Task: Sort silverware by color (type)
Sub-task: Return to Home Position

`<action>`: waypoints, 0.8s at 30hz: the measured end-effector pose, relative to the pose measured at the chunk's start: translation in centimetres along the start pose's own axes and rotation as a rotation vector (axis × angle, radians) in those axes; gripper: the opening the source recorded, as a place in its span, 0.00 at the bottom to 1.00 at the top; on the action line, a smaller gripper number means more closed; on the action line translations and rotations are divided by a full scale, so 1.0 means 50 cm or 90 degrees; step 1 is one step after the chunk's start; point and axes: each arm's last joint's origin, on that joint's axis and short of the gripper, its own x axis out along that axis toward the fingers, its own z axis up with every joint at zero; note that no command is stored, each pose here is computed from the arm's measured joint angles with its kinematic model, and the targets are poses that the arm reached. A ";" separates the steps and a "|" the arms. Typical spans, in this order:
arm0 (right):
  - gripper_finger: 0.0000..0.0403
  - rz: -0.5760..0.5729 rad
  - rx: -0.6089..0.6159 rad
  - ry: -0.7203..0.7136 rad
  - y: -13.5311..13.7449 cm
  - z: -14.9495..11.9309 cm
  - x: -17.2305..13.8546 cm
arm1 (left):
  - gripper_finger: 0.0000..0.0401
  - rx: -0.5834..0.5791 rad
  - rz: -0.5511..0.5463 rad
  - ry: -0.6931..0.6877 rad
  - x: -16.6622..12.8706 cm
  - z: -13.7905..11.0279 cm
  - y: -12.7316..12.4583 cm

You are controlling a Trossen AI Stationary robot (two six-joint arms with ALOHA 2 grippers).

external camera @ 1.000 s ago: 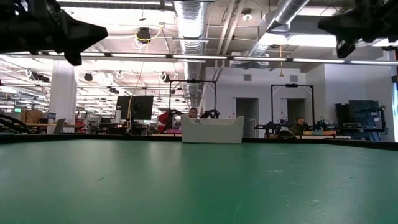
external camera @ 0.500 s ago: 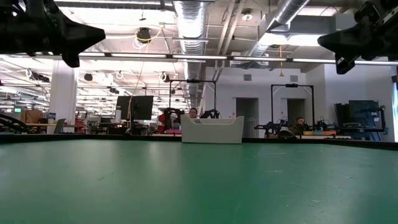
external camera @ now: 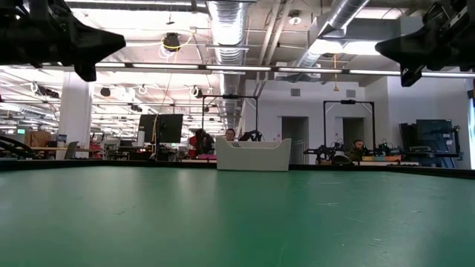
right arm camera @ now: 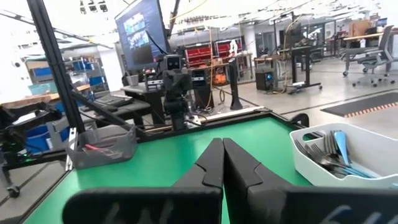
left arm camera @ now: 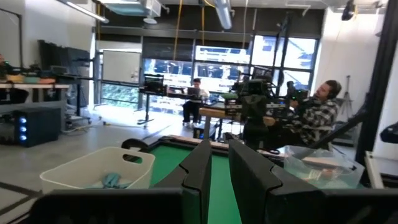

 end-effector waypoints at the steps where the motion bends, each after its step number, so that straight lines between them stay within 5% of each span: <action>1: 0.04 0.000 0.002 0.000 0.000 0.000 0.000 | 0.11 -0.002 -0.004 0.000 0.000 0.000 0.000; 12: 0.04 0.000 0.028 0.030 -0.006 -0.051 0.007 | 0.11 0.001 -0.006 0.000 0.000 0.000 -0.001; 24: 0.04 -0.004 -0.003 0.025 -0.009 -0.049 0.007 | 0.11 -0.008 -0.002 0.048 -0.001 -0.016 0.000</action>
